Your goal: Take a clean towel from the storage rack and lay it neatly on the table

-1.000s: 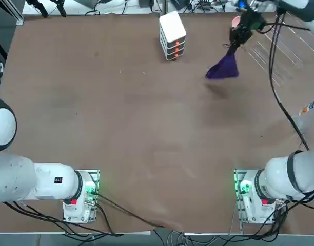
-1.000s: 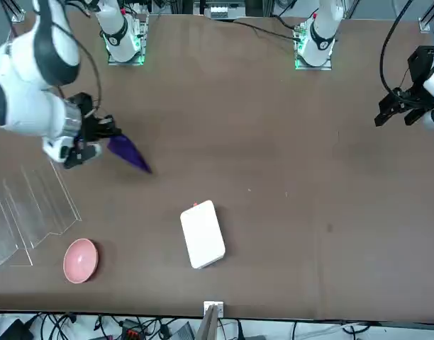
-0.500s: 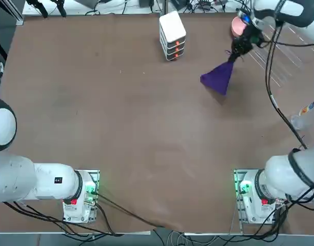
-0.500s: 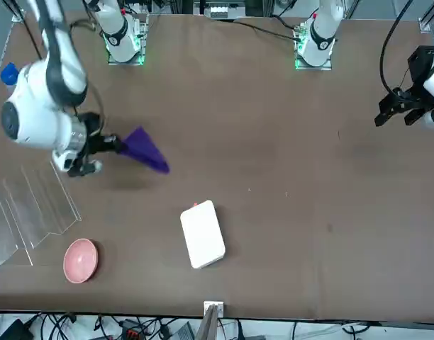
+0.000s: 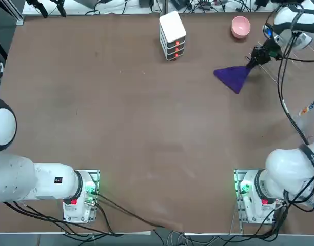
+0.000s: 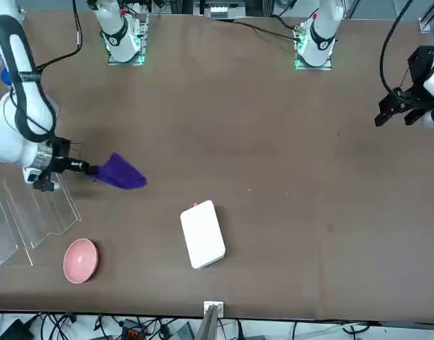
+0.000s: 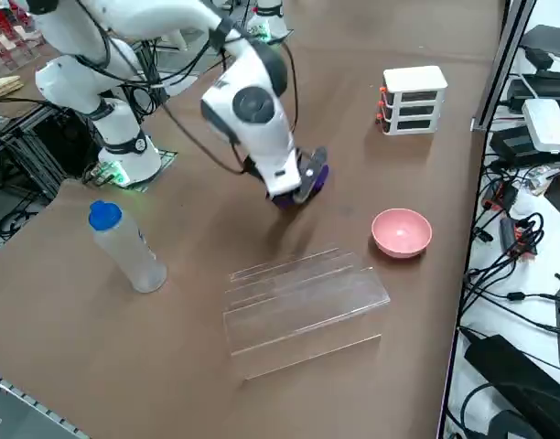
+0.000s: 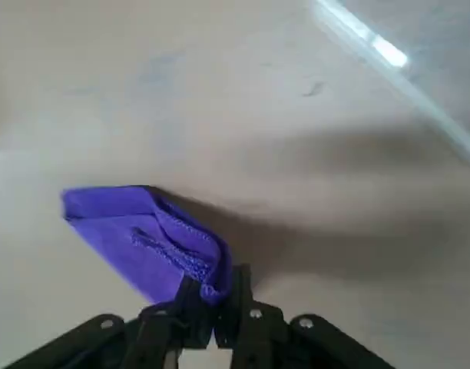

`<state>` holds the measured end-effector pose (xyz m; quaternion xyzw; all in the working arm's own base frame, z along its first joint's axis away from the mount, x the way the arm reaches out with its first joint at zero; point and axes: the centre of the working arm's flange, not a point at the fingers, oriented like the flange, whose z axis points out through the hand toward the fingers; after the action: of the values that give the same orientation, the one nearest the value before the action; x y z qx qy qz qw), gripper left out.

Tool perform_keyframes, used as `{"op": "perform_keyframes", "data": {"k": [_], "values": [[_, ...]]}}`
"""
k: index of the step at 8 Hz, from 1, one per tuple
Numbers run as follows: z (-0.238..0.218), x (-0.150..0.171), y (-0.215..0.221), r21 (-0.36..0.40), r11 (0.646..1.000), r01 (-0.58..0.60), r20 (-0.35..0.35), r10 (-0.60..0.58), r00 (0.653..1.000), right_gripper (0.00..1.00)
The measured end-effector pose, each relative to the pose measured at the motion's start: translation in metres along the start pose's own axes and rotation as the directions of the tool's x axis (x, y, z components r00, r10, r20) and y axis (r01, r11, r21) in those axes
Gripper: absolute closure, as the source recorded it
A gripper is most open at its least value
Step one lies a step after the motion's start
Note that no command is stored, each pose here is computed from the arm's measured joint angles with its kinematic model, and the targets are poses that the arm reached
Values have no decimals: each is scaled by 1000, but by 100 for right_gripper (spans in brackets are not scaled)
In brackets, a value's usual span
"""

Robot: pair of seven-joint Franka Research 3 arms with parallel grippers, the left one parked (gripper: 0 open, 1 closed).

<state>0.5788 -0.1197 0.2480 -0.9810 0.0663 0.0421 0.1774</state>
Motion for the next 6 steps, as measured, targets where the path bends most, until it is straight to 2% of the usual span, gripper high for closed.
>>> {"op": "perform_keyframes", "data": {"k": [2,3,4,6], "values": [[5,3,11,-21,1000,0,-39,0,999,96],[9,4,12,-23,1000,-1,-50,0,999,87],[15,6,16,-32,999,2,-56,-4,998,83],[15,10,25,-92,995,34,-74,-41,996,51]]}}
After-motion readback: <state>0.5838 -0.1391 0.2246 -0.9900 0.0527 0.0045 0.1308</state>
